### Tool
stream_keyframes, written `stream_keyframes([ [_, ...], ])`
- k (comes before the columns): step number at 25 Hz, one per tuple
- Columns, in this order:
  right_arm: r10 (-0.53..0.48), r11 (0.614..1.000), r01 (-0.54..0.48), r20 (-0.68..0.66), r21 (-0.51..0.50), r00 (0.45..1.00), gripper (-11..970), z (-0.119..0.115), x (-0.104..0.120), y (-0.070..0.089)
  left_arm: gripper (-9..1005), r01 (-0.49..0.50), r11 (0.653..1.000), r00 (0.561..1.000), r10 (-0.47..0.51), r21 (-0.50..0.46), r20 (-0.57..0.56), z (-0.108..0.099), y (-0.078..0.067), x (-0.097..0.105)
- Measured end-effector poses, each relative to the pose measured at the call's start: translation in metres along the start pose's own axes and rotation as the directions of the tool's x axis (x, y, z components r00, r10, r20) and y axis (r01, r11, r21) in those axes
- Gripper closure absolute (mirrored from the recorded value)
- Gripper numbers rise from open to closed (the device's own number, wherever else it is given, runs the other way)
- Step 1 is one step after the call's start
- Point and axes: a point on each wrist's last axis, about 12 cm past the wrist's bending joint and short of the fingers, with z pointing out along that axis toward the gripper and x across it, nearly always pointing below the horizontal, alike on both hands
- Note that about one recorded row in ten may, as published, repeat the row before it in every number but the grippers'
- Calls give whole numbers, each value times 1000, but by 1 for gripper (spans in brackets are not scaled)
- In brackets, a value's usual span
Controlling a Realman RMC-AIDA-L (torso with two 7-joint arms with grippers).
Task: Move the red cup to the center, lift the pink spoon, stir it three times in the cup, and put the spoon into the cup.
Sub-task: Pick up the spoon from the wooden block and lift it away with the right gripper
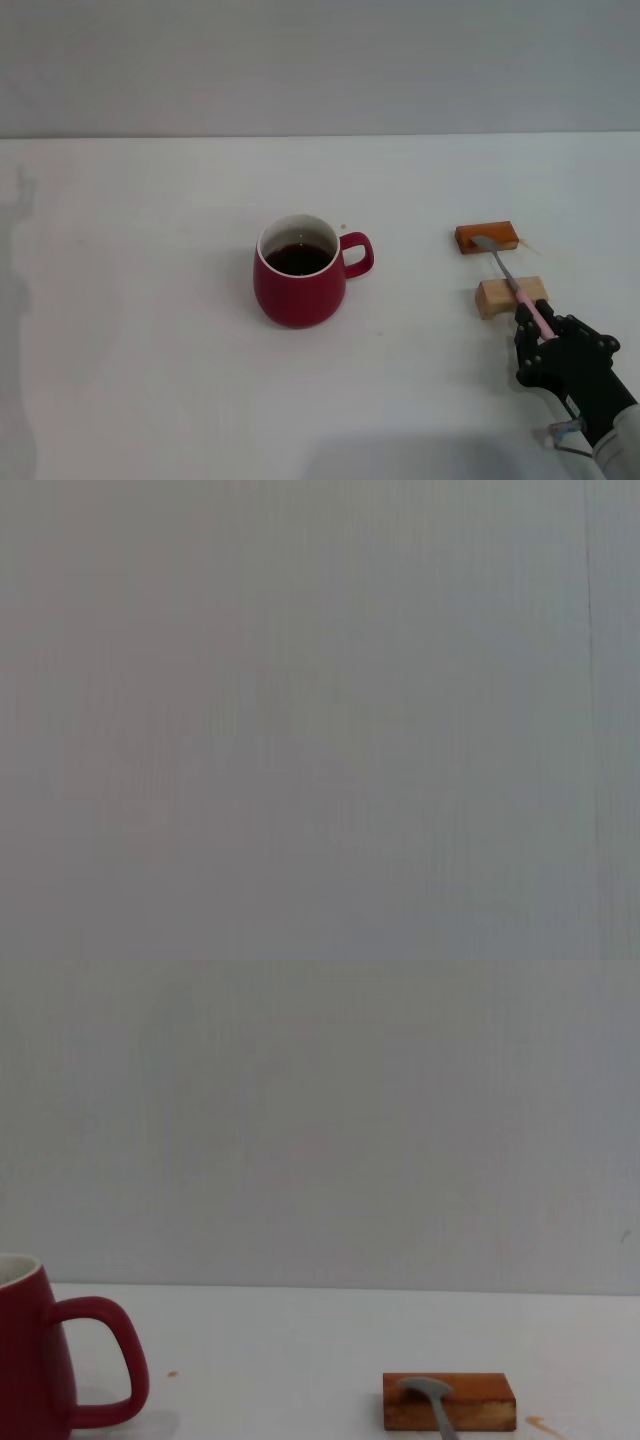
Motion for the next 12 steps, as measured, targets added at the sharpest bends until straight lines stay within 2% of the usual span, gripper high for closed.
stream_keyframes([
  [12, -80, 997, 80, 7, 22, 997, 796, 2, -2, -3, 162, 0, 1000, 1000, 0, 0, 0, 0, 0, 0],
])
